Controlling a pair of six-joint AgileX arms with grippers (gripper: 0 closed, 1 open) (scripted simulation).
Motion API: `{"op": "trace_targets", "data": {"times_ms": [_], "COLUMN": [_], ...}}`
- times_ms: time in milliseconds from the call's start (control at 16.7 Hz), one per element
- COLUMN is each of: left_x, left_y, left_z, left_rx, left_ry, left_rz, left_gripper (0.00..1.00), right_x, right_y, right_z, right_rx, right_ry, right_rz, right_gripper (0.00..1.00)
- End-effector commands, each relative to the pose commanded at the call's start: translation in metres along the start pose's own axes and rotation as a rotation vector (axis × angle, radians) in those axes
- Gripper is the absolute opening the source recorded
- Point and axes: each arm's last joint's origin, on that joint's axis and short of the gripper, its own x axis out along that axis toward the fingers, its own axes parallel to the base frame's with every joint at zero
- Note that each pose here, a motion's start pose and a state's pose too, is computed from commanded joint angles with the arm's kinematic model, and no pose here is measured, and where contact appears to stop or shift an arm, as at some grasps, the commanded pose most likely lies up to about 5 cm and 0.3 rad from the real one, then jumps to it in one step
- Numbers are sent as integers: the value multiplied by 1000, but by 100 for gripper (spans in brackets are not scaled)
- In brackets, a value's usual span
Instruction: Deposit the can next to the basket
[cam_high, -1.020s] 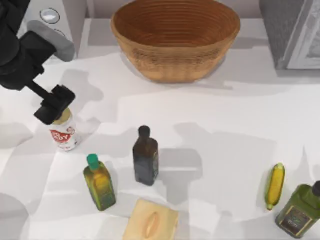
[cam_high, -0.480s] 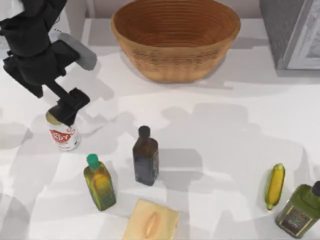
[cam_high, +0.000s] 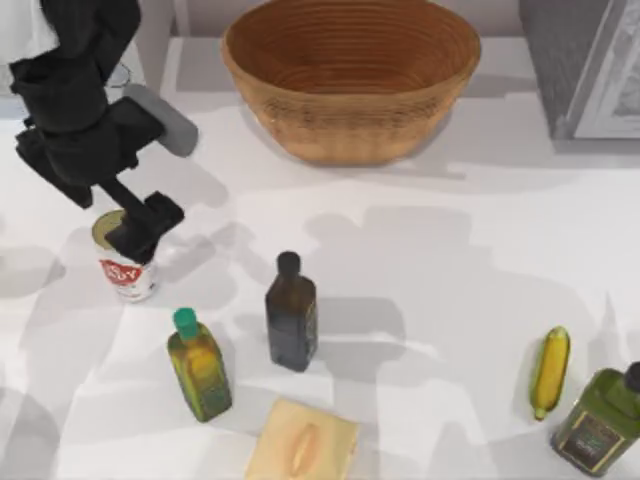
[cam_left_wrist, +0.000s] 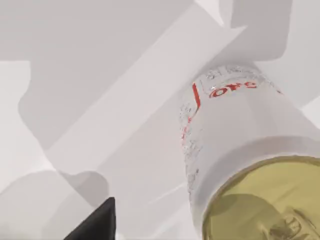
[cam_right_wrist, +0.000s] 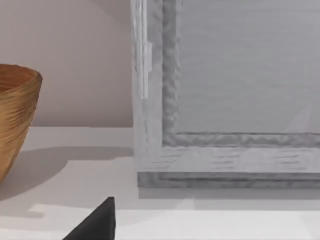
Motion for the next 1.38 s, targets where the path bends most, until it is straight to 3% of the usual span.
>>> {"op": "trace_targets", "data": {"times_ms": [240,480,1260,1380], "left_x": [35,39,39,39], "left_y": [0,-1,-1,-1], "left_z": [0,0,0,0], "left_rx": [0,0,0,0], "left_ry": [-5,-3,-3,-3], "left_rz": [3,2,2,2], "left_gripper": [100,100,2,0], "right_x": [0,0,0,0], "right_y": [0,0,0,0], "right_z": [0,0,0,0], "right_rx": [0,0,0,0], "right_ry": [0,0,0,0], "right_rz": [0,0,0,0], "right_gripper": [100,100,100,100]}}
